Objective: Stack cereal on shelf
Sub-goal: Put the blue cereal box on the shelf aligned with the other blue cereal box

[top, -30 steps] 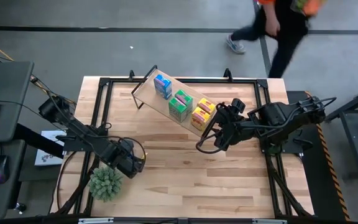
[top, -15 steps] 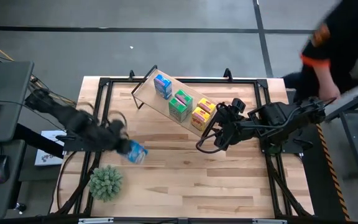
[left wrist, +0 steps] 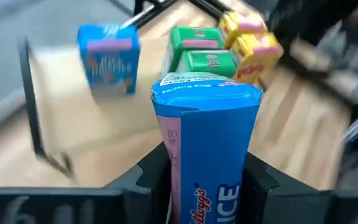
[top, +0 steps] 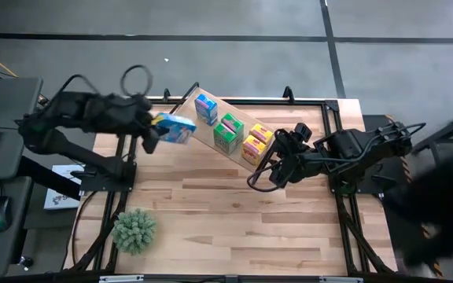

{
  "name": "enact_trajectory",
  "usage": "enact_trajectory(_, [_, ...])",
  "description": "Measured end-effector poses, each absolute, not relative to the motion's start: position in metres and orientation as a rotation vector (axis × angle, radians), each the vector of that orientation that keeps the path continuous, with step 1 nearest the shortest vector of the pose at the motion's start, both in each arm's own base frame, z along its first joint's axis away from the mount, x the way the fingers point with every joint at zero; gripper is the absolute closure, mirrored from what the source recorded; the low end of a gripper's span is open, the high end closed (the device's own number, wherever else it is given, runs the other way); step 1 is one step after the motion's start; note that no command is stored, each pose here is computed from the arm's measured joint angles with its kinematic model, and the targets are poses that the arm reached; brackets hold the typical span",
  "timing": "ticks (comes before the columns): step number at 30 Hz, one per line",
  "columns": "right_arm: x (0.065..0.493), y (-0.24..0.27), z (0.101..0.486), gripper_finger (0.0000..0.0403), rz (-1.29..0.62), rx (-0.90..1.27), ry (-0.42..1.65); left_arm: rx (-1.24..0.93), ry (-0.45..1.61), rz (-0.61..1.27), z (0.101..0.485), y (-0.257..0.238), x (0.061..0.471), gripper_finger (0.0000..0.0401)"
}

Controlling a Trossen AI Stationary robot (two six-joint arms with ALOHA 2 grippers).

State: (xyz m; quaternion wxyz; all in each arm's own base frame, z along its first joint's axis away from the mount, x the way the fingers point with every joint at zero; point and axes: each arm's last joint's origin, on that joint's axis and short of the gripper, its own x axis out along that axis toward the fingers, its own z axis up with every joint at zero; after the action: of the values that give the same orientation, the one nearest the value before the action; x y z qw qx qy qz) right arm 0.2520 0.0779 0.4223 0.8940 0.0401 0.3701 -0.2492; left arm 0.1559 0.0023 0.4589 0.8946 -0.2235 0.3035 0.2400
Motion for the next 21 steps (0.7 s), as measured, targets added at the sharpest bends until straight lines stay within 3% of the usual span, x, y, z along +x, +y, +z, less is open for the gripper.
enact_trajectory(11, [0.252, 0.078, 0.422, 0.0137, -0.543, 0.149, 0.750, 0.443, 0.954, 0.161, 0.443, 0.020, 0.235, 0.0282])
enact_trajectory(15, [0.252, 0.078, 0.422, 0.0137, -0.552, 0.170, 0.745, 0.573, 1.079, 0.096, 0.426, 0.028, 0.256, 0.0278])
enact_trajectory(21, [0.253, 0.079, 0.421, 0.0137, -0.563, 0.191, 0.741, 0.606, 1.313, 0.034, 0.400, 0.044, 0.267, 0.0277])
